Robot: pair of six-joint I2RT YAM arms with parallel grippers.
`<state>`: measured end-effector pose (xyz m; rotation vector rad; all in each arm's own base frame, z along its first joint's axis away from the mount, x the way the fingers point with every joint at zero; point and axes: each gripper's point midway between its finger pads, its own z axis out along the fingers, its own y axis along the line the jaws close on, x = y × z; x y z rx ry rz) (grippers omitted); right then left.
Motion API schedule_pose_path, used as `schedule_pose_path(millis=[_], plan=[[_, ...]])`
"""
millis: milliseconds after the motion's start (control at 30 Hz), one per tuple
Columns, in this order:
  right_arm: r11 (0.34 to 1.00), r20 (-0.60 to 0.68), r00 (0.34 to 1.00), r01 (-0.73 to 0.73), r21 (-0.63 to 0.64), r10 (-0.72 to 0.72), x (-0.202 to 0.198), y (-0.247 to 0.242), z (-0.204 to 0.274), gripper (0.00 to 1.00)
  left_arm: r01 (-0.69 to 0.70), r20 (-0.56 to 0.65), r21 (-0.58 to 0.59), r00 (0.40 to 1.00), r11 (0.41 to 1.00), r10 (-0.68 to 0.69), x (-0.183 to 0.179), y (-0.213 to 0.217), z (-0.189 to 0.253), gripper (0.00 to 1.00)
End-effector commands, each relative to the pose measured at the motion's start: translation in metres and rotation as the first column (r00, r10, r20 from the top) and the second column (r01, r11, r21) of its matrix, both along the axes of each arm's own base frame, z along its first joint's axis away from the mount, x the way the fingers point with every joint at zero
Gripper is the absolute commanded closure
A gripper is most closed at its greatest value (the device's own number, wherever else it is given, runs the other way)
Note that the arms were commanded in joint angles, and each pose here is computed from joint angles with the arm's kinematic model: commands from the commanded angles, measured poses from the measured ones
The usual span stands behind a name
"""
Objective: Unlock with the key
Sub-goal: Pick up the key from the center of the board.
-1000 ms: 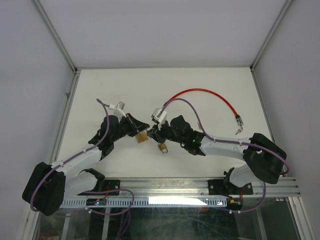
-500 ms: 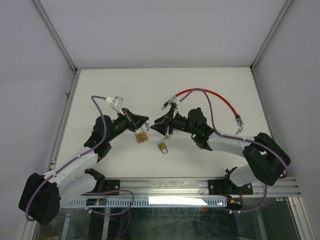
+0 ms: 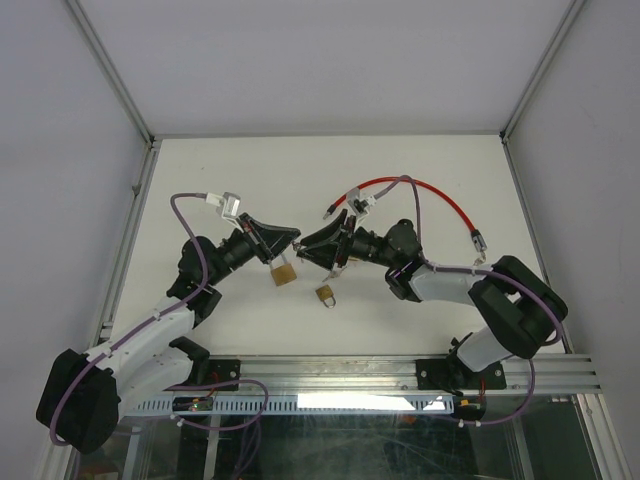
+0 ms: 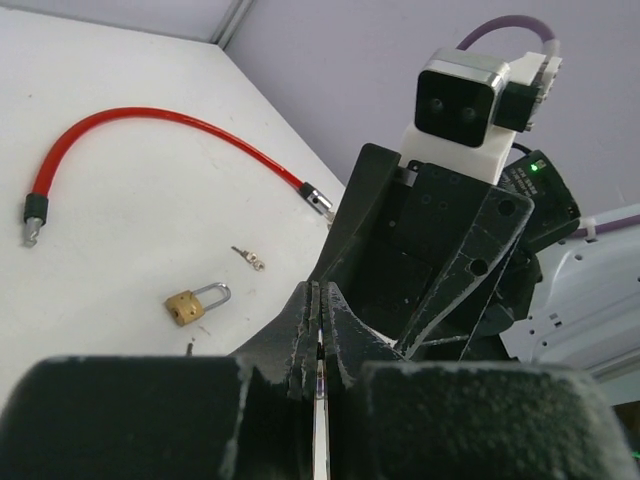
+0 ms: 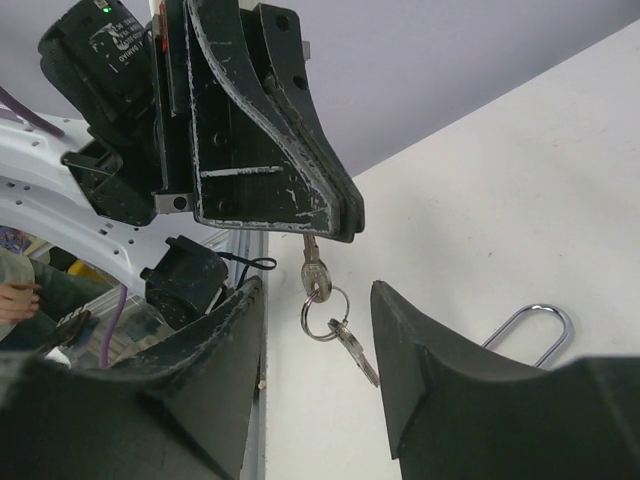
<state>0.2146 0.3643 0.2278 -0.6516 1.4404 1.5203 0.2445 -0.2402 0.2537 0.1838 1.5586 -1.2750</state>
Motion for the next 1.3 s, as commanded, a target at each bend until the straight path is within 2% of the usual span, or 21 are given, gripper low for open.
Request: schedule_pose_path(millis=[0, 67, 433, 733, 1133, 1267], plan=[[0.995, 0.051, 0.998, -0.028, 0.098, 0.023, -0.005, 0.000, 0.028, 0.53, 0.059, 0.096, -0.073, 0.994, 0.996, -0.052, -0.014, -0.002, 0.028, 1.00], [0.994, 0.049, 0.998, -0.031, 0.106, 0.026, -0.005, 0.000, 0.029, 0.57, 0.072, 0.099, -0.083, 0.993, 0.994, -0.064, -0.016, -0.003, 0.029, 1.00], [0.983, 0.056, 0.995, -0.087, 0.159, 0.079, -0.012, 0.002, 0.038, 0.65, 0.076, 0.109, -0.112, 0.992, 0.991, -0.063, -0.021, 0.000, 0.034, 1.00], [0.980, 0.055, 0.994, -0.098, 0.171, 0.090, -0.012, 0.004, 0.038, 0.77, 0.082, 0.107, -0.119, 0.992, 0.989, -0.070, -0.021, -0.001, 0.034, 1.00], [0.975, 0.075, 0.992, -0.118, 0.187, 0.106, -0.016, 0.003, 0.045, 0.77, 0.094, 0.092, -0.132, 0.992, 0.987, -0.082, -0.020, -0.004, 0.031, 1.00], [0.976, 0.073, 0.992, -0.119, 0.185, 0.108, -0.017, 0.002, 0.044, 0.89, 0.086, 0.090, -0.136, 0.993, 0.987, -0.074, -0.019, -0.003, 0.031, 1.00]])
